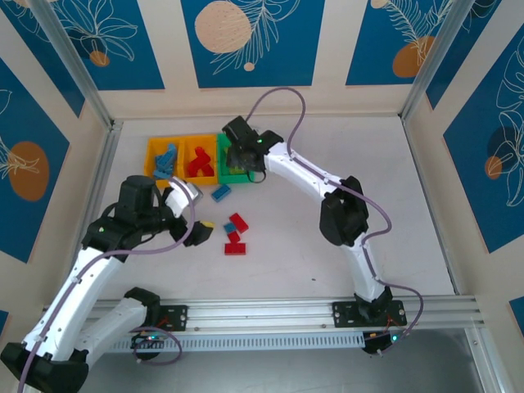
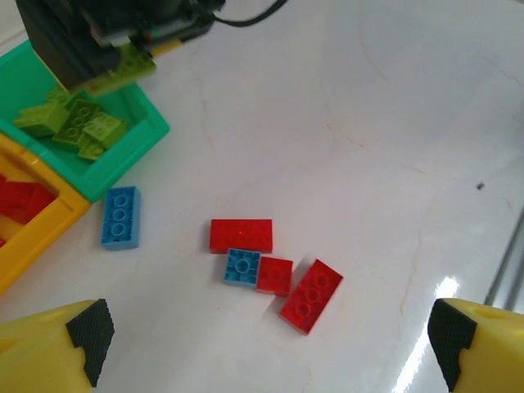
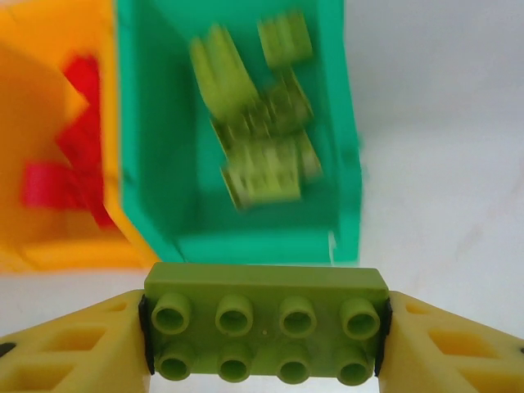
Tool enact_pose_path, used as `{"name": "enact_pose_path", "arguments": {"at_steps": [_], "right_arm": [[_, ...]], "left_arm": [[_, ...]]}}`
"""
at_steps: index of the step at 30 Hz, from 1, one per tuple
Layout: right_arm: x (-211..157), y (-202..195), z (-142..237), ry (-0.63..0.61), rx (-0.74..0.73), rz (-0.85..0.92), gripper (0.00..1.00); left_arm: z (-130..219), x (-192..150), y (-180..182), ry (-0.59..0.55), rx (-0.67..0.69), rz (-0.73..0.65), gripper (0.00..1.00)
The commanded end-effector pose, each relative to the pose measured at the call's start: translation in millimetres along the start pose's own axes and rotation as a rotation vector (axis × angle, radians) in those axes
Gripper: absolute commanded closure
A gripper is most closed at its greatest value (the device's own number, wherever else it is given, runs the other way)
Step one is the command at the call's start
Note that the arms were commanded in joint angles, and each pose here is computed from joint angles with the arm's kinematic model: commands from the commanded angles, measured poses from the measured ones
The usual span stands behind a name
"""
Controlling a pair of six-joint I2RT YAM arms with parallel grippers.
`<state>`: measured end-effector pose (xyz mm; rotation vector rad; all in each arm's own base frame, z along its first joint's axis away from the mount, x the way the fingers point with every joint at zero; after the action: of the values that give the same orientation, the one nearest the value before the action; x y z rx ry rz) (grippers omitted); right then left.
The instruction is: Sort the legos into containers by color
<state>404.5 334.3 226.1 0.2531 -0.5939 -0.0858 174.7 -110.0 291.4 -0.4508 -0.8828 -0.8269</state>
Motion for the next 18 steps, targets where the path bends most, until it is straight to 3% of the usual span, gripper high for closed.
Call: {"name": "enact_pose_path", "arguments": {"at_steps": [1,4,8,12,18], "right_arm": [[21.4,6.6,-35.7,-0.077,0.013,0.105,0.38],[33.9,18.2,-52.4,-0.126,0.047,0.181,0.35],[48.5,24.8,-57.5,-0.171,0.061,0.225,0.21],[57.7,28.9,-32.5,-0.185,0.087,0.265,0.14],[55.6,16.4,36.6,-0.130,0.132,0.276,0.13]], "left_arm": [[-1.8,8.2,9.8,-0.044,0.088,0.118,0.00],[-4.7,5.1,17.5,-0.043,0.160,0.210,0.00],[-10.4,0.3,24.7,-0.040,0.214,0.380,0.00],[-20.3,-4.2,24.7,-0.005,0.176,0.498,0.00],[-37.9,-18.0,24.2,0.090,0.153,0.641,0.02]]}}
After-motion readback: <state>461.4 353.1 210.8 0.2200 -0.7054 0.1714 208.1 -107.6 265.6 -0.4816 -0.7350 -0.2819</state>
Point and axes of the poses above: each hand's point on the last joint's axis, 136 mm out from that joint toward the fingers, its own z axis back along the fingers, its own y axis along the line the jaws close on, x = y × z, the point moved 8 cm from there along z, back along the fingers, and after that the axes turned 1 degree about -z, right-handed, at the moved point
